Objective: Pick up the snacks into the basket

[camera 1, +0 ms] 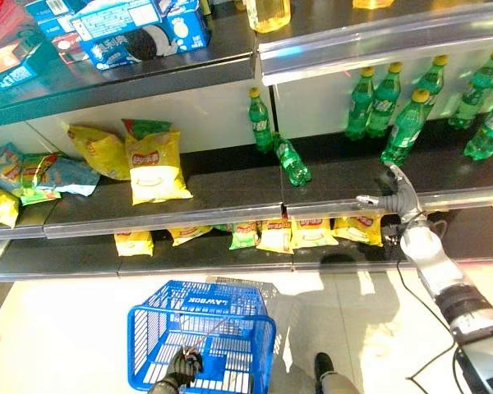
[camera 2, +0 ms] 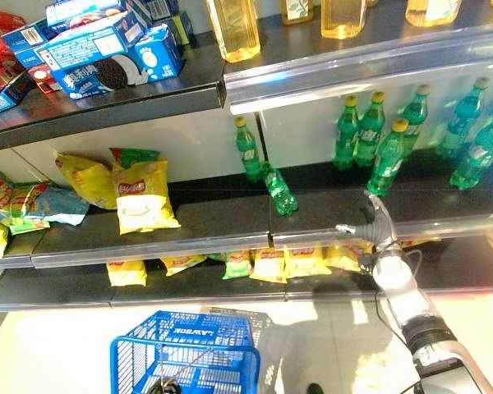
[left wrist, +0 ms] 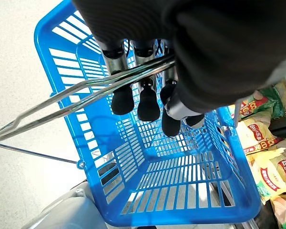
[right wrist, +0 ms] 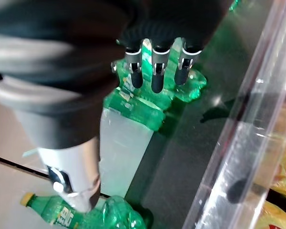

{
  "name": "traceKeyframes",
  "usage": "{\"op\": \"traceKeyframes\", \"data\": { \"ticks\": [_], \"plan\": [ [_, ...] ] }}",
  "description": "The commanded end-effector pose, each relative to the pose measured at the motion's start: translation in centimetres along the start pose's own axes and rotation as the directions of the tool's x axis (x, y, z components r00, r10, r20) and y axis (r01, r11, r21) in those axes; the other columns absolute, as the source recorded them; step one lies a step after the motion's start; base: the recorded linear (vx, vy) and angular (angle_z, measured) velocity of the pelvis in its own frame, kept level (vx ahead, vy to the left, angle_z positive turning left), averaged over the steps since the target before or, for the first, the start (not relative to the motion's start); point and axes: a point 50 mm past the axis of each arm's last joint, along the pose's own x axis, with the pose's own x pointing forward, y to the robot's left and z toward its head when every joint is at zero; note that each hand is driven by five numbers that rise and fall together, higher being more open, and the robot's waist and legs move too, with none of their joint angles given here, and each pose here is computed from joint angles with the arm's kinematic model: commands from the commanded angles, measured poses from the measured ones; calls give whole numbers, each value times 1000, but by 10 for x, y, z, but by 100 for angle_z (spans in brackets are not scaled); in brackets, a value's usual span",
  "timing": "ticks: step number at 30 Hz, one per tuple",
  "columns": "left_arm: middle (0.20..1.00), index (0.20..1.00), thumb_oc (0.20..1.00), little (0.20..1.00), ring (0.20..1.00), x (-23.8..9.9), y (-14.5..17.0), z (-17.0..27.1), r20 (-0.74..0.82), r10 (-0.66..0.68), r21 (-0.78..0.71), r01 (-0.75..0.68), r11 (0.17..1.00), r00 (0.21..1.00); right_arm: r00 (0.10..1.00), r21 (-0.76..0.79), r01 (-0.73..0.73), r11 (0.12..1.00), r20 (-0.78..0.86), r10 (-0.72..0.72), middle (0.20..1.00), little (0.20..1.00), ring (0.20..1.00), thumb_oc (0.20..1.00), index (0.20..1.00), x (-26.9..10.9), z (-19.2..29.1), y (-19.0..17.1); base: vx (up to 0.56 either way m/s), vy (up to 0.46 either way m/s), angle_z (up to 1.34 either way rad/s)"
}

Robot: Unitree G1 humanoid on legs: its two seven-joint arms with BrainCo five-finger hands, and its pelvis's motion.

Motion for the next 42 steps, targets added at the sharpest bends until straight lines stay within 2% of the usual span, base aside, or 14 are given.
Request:
{"op": "traceKeyframes", "data": {
  "ticks": [1,4,7,11,16,24,42],
  "plan": [
    [200,200,200,200,200,-9,19,-18,-34,35,78,-32,996,999,995,-65,60,996,79,-55,1000,1000,1000,1000,1000,10,14,-21,0,0,0],
    [200,200,200,200,200,-9,19,-18,-29,29,81,-26,996,999,993,-59,93,994,73,-89,1000,1000,1000,1000,1000,18,17,-32,0,0,0],
    [200,200,200,200,200,-8,21,-16,-23,28,84,-26,996,999,983,7,179,984,42,-179,1000,1000,1000,1000,1000,41,32,-60,0,0,0],
    [200,200,200,200,200,-6,23,-14,-26,35,76,-33,997,999,978,49,200,978,44,-203,1000,1000,1000,1000,1000,55,50,-68,-14,12,-6],
    [200,200,200,200,200,-5,21,-12,-27,33,72,-31,997,999,983,75,167,983,63,-172,1000,1000,1000,1000,1000,63,67,-60,-5,-4,-7],
    [200,200,200,200,200,-4,22,-11,-25,45,70,-43,997,999,990,81,134,988,39,-138,1000,1000,1000,1000,1000,61,61,-44,0,0,0],
    [200,200,200,200,200,-5,23,-9,-11,43,76,-42,996,999,969,39,218,975,108,-221,1000,1000,1000,1000,1000,75,93,-74,0,-1,0]
  ]
}}
